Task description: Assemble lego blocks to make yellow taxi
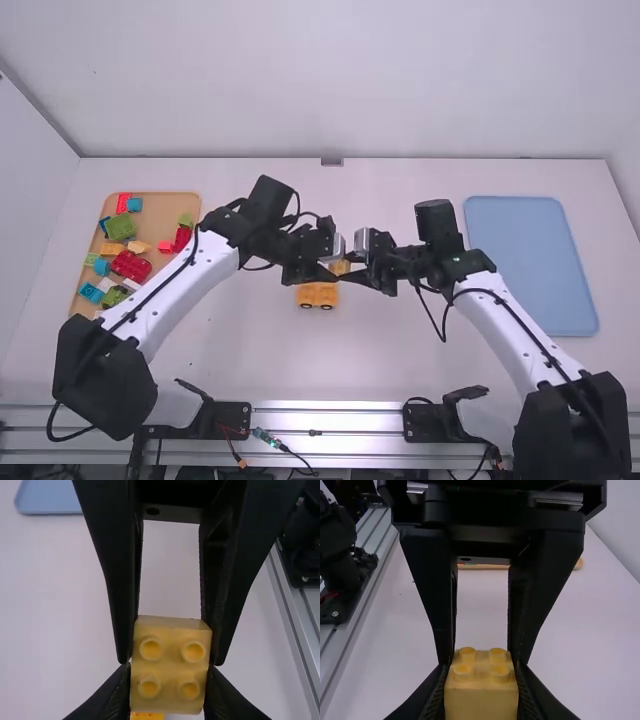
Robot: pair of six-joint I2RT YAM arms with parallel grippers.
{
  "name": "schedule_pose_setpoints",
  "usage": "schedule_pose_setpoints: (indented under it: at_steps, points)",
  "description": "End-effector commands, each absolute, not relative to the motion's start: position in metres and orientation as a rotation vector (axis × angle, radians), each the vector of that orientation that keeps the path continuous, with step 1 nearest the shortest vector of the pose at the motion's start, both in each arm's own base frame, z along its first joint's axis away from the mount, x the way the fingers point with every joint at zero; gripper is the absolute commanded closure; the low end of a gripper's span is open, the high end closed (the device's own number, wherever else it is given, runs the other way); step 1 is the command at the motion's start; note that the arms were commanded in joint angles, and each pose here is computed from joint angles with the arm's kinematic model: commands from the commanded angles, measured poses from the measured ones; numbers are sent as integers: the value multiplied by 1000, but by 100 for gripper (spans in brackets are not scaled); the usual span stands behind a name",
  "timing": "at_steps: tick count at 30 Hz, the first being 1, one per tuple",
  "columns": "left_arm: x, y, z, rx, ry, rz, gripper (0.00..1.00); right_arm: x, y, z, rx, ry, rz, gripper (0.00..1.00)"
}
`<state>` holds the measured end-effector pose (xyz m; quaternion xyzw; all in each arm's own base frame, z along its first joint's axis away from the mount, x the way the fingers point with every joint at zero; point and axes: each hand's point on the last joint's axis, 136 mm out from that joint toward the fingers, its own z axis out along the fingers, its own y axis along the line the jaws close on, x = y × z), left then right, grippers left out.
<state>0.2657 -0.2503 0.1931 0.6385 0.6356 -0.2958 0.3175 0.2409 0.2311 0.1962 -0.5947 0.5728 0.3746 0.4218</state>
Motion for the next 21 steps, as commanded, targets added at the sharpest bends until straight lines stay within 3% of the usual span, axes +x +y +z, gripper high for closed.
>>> schedule_pose_setpoints:
  at_steps: [1, 5, 7, 9, 11, 12, 13, 14, 17, 19, 21]
  points:
    - [266, -251, 189, 1679, 1680, -779, 69, 238, 234, 209, -1490, 1386, 971, 76]
    - [267, -250, 189, 1674, 1684, -776, 71, 239, 234, 209, -1489, 1386, 971, 70]
    - [267, -250, 189, 1675, 1683, -777, 72, 238, 235, 209, -1492, 1385, 971, 56]
    - [266, -251, 190, 1679, 1679, -779, 72, 239, 234, 209, -1488, 1387, 968, 50]
    - [266, -251, 190, 1679, 1677, -777, 72, 239, 234, 209, -1488, 1388, 969, 35]
    - [267, -251, 190, 1679, 1676, -776, 71, 239, 234, 209, -1488, 1387, 967, 22]
    - [267, -251, 190, 1679, 1676, -776, 71, 239, 234, 209, -1488, 1387, 967, 22]
    - [270, -248, 189, 1672, 1689, -758, 71, 240, 233, 208, -1487, 1393, 962, 3]
    - [277, -238, 181, 1665, 1755, -688, 71, 244, 228, 208, -1469, 1408, 954, 1]
    - [282, -226, 172, 1664, 1825, -618, 80, 248, 222, 207, -1449, 1430, 945, 1]
    - [286, -216, 166, 1649, 1886, -577, 82, 252, 217, 206, -1431, 1451, 939, 1]
